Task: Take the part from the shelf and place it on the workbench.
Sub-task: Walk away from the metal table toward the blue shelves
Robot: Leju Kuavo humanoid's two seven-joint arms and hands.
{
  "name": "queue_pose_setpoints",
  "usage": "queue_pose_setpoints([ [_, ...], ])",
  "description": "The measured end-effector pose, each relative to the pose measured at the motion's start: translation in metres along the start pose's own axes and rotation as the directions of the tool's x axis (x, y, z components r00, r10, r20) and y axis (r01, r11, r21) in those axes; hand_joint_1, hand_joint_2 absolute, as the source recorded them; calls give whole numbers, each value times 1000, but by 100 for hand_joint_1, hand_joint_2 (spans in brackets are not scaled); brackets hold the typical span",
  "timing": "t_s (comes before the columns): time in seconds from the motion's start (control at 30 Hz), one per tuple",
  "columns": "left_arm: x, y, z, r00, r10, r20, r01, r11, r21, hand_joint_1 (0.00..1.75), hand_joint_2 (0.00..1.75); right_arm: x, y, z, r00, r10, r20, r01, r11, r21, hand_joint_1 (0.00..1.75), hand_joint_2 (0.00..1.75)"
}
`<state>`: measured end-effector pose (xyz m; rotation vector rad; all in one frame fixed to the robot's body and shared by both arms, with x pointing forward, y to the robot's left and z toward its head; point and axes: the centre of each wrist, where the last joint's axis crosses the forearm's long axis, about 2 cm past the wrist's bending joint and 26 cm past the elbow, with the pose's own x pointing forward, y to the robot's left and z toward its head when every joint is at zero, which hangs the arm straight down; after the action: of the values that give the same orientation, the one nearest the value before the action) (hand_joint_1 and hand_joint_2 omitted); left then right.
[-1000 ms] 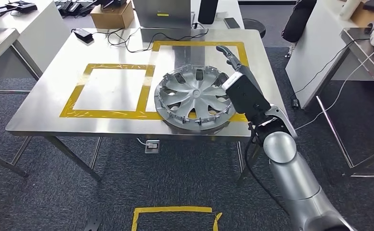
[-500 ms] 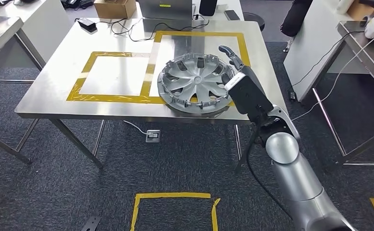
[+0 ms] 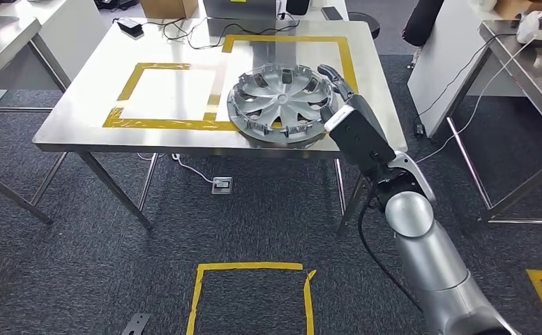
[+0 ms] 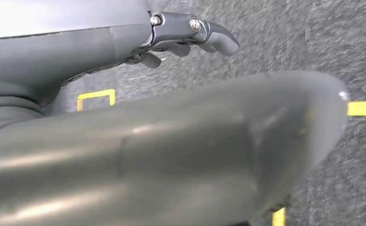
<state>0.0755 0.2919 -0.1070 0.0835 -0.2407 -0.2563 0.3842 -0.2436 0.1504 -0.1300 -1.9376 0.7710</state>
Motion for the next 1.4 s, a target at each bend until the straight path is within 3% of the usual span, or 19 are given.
queue_pose_setpoints([
  [1.4,1,-1,0,1000,-13,8,13,1000,0,0,0,-1,13,6,1000,-9,-7,9,999,31,0,0],
])
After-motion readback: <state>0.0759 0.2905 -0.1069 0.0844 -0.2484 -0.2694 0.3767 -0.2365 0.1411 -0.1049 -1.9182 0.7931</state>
